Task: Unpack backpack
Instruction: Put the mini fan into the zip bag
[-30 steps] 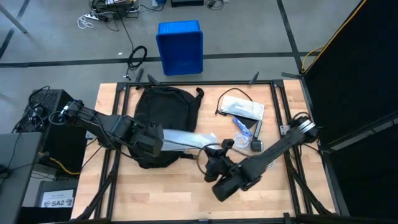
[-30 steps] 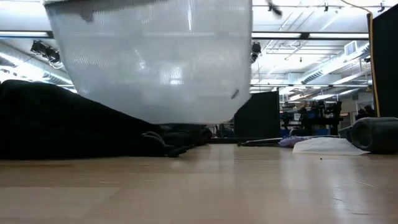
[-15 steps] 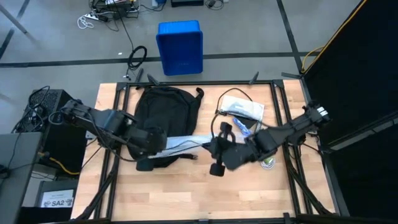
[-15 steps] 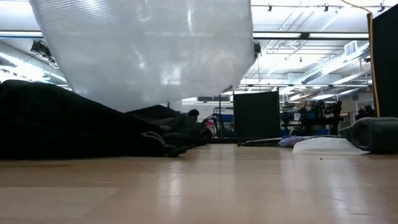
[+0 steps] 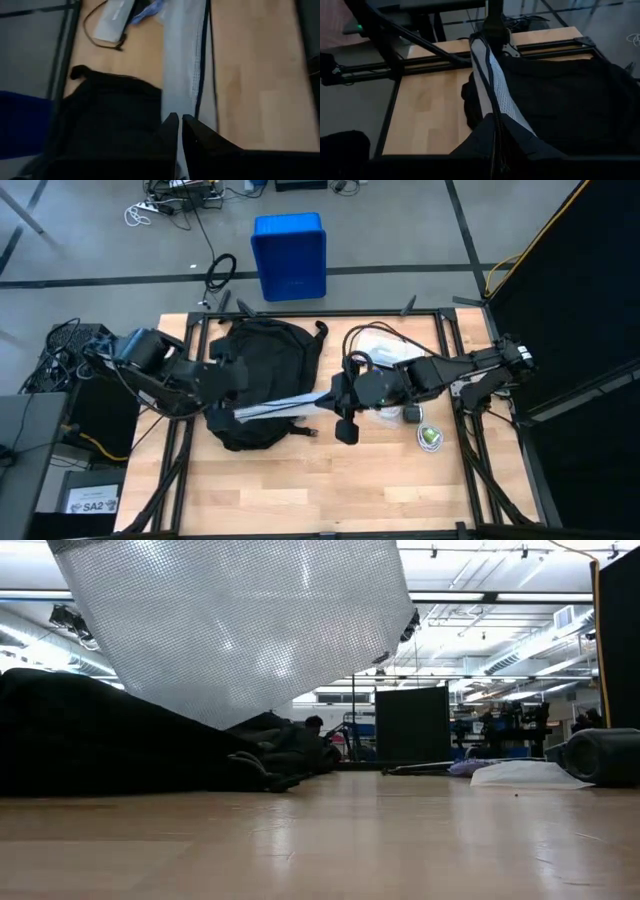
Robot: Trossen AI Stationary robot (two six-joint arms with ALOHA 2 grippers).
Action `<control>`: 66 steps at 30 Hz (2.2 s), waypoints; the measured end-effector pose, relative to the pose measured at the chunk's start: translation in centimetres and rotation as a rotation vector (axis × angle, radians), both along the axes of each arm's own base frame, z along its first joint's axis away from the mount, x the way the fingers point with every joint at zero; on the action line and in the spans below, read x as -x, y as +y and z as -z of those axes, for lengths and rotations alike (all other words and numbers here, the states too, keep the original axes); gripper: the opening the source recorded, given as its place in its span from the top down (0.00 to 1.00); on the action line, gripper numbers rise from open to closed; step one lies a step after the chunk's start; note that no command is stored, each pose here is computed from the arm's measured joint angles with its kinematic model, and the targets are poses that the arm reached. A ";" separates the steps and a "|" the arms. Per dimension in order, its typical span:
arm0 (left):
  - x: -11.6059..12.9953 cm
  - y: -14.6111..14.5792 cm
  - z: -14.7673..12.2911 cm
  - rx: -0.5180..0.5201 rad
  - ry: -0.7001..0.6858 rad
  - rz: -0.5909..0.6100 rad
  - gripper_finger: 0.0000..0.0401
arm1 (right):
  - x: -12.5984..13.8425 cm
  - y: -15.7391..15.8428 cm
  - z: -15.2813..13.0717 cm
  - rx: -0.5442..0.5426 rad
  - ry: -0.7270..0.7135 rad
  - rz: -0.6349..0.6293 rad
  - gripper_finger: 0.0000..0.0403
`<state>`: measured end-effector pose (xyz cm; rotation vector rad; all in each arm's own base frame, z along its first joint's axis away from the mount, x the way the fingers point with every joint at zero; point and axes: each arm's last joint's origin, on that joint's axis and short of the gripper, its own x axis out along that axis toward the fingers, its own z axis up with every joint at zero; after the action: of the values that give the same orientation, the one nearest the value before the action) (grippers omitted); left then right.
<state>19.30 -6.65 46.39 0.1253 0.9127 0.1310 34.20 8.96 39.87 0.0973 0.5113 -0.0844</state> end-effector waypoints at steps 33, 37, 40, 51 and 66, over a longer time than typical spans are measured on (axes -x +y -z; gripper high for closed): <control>6.8 2.5 12.4 0.141 -0.239 0.047 0.64 | -0.2 -1.3 0.2 0.000 0.024 0.032 1.00; 6.7 2.4 12.6 0.137 -0.227 0.046 0.53 | -0.2 -1.3 0.3 0.000 0.027 0.033 1.00; 6.5 2.4 12.9 0.122 -0.190 0.043 0.47 | -0.2 -1.4 0.3 0.001 0.028 0.035 1.00; 5.8 2.7 15.0 -0.042 0.009 -0.143 0.52 | -0.3 -1.8 0.3 0.018 0.030 0.070 1.00; 4.3 4.6 15.5 -0.048 0.041 -0.311 1.00 | -0.4 -6.8 5.0 0.098 0.231 0.280 1.00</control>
<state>14.98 -2.01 30.86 0.0303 0.9660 0.4403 34.64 2.18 34.85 0.0630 0.7209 -0.3976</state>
